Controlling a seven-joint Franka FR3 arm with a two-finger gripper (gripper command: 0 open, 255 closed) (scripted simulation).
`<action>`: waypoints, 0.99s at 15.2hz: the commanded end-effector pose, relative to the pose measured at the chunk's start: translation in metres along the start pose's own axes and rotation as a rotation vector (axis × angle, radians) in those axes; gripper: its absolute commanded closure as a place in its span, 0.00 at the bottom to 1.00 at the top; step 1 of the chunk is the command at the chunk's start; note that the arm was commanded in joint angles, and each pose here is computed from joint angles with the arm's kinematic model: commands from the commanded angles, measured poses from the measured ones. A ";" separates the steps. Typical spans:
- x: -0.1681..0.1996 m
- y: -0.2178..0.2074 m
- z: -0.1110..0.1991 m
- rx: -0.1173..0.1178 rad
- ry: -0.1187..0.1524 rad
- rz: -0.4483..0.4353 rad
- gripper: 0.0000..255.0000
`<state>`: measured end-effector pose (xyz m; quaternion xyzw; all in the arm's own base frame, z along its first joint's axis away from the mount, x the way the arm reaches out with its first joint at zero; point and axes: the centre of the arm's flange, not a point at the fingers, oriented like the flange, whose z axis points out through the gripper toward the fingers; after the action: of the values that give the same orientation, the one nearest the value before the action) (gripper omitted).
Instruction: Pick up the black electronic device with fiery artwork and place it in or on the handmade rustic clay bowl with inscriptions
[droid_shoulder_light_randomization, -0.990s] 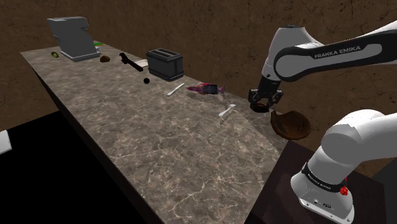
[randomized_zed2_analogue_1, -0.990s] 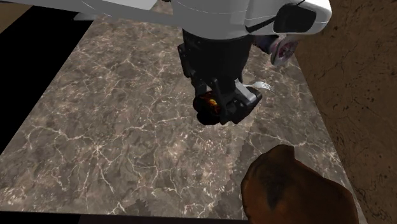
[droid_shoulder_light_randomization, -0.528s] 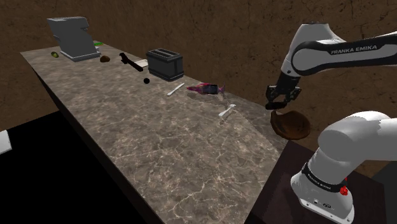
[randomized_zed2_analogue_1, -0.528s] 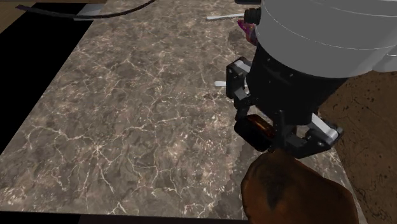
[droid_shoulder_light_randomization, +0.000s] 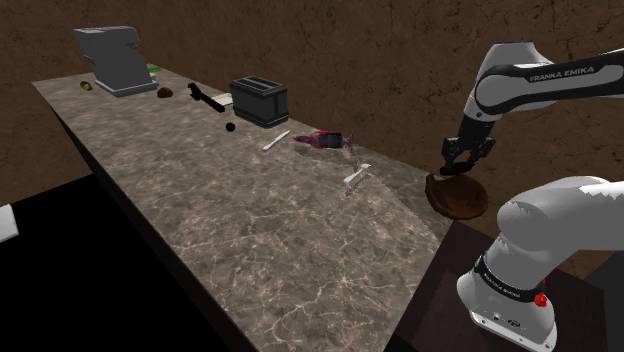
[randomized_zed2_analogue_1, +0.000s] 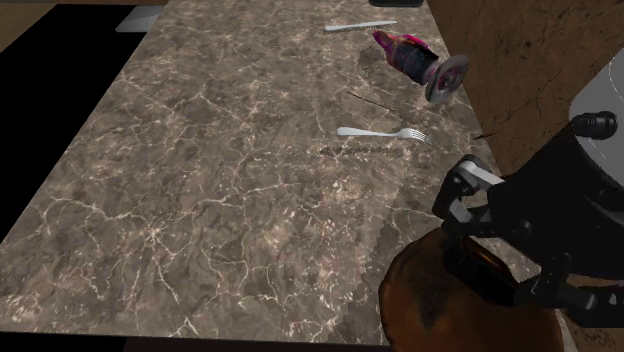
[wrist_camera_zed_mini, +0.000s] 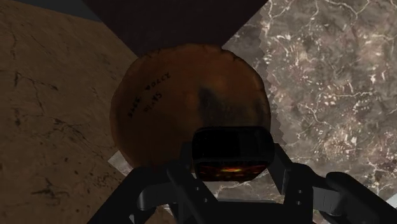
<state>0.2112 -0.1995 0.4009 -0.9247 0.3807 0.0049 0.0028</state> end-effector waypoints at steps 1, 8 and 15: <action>-0.011 0.040 -0.017 0.026 0.079 0.070 1.00; -0.010 0.040 0.020 0.026 0.079 0.070 1.00; -0.010 0.040 0.057 0.026 0.079 0.070 1.00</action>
<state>0.1897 -0.2382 0.3735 -0.9114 0.4077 -0.0538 -0.0137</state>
